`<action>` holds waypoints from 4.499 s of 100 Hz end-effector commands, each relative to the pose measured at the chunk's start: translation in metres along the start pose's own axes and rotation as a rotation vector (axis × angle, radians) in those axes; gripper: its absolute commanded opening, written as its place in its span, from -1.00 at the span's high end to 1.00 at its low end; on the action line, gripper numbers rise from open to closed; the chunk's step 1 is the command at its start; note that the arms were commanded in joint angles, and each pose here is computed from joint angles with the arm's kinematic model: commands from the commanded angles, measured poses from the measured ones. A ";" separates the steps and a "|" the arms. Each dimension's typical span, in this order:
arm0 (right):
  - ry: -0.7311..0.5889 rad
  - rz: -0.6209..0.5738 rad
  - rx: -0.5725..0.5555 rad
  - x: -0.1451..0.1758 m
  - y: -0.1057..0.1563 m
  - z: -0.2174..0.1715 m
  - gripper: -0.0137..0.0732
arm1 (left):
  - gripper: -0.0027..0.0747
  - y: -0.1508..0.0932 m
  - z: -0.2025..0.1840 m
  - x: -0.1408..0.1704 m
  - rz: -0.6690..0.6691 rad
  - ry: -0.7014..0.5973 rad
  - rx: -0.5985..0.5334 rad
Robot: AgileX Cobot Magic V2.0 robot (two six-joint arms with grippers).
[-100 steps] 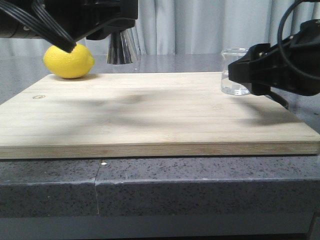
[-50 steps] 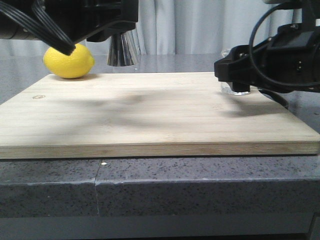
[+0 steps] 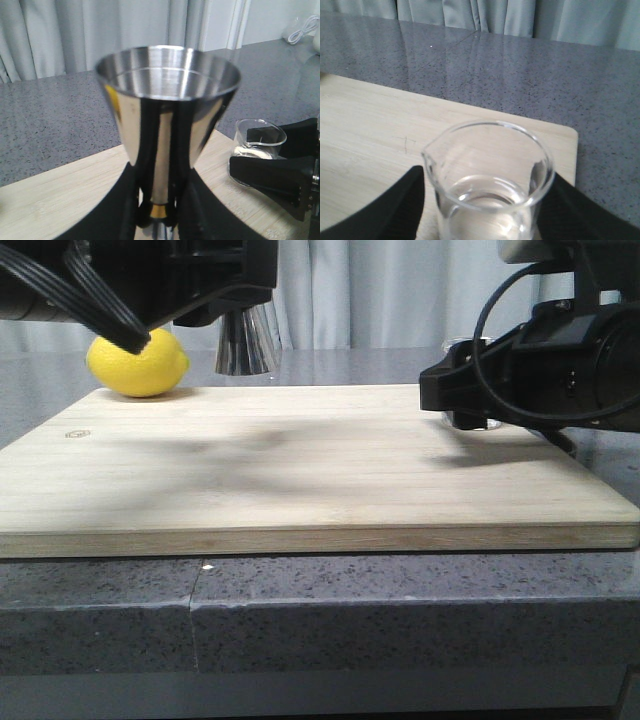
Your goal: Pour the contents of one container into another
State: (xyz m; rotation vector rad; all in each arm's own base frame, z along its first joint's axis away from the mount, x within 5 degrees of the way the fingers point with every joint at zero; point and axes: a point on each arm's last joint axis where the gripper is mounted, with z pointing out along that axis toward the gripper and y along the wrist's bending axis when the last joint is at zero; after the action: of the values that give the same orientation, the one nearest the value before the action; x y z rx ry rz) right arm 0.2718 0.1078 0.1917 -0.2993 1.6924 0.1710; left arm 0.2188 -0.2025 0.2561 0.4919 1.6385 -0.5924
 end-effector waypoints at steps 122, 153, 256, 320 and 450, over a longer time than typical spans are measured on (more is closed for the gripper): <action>-0.328 -0.313 -0.187 -0.172 0.017 -0.028 0.30 | 0.98 -0.014 -0.004 -0.020 0.000 -0.081 0.062; -0.412 -0.502 -0.278 -0.204 0.044 -0.036 0.30 | 0.98 -0.014 -0.004 -0.018 0.003 -0.061 0.064; -0.428 -0.972 -0.323 -0.204 0.054 -0.038 0.30 | 0.98 -0.020 -0.005 -0.018 0.004 -0.055 0.128; -0.432 -1.181 -0.339 -0.198 0.056 -0.038 0.30 | 0.98 -0.024 -0.005 -0.017 0.002 -0.049 0.167; -0.392 -1.511 -0.323 -0.190 0.053 -0.036 0.30 | 0.98 -0.025 -0.005 -0.017 0.003 -0.047 0.182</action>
State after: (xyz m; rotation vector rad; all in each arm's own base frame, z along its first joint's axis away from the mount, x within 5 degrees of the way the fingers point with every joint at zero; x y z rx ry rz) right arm 0.2518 0.1712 0.3572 -1.6113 0.7585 -0.5513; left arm 0.2037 -0.2163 0.2484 0.6607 1.6894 -0.6858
